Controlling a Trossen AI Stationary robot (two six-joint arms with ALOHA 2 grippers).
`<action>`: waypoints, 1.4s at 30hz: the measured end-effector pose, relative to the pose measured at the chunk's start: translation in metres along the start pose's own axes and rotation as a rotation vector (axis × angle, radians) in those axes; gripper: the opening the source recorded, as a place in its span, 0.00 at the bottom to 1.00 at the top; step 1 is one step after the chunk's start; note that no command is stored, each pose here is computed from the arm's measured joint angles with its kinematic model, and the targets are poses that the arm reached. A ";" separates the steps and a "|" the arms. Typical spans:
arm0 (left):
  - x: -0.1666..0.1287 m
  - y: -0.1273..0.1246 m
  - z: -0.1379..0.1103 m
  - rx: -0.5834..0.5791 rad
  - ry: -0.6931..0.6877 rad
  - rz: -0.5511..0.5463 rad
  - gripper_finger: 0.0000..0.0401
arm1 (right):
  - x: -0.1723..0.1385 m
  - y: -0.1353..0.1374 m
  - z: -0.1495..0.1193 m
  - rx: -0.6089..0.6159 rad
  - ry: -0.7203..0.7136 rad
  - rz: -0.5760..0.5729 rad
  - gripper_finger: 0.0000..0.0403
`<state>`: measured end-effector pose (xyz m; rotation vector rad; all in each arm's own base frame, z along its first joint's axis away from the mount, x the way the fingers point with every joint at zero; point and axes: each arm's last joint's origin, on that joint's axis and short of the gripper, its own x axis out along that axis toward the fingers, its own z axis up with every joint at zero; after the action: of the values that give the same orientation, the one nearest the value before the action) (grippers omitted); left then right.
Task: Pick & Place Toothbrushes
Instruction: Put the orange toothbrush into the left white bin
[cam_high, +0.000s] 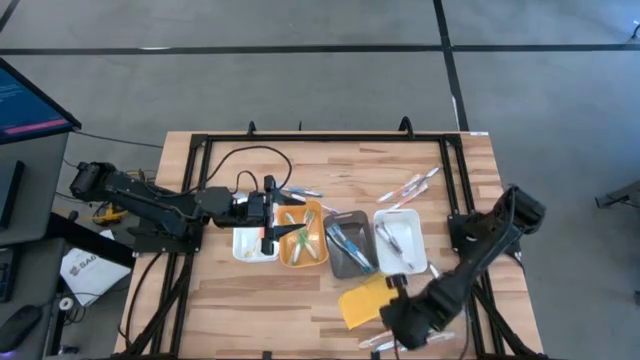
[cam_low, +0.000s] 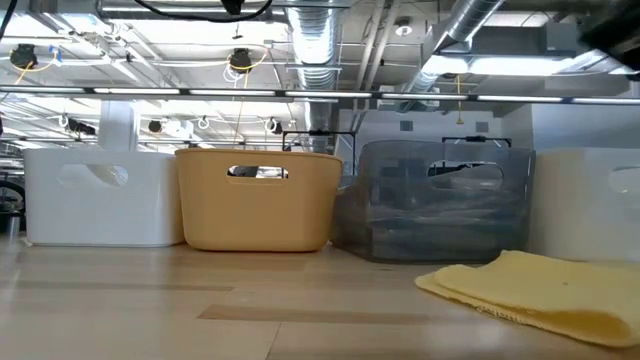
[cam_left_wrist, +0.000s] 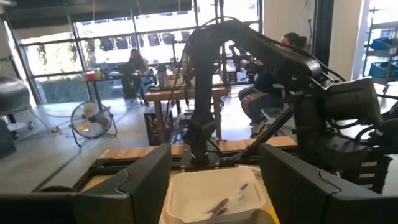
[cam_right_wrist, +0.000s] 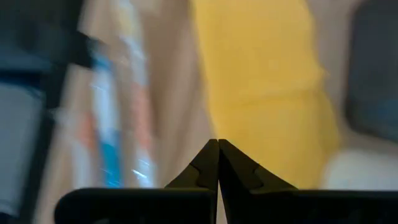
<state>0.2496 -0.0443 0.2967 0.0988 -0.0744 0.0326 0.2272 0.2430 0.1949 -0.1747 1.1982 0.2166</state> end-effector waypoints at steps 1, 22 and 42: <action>0.000 0.000 0.000 -0.012 0.000 0.000 0.59 | -0.001 0.006 0.001 0.023 -0.033 0.021 0.00; -0.001 -0.006 -0.006 -0.072 0.016 -0.048 0.59 | 0.055 0.030 0.007 0.053 -0.015 0.034 0.34; -0.001 -0.005 -0.006 -0.067 0.012 -0.043 0.59 | 0.046 0.045 0.009 0.020 -0.041 -0.007 0.42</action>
<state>0.2495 -0.0492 0.2905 0.0328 -0.0616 -0.0127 0.2399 0.2921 0.1539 -0.1561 1.1584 0.2011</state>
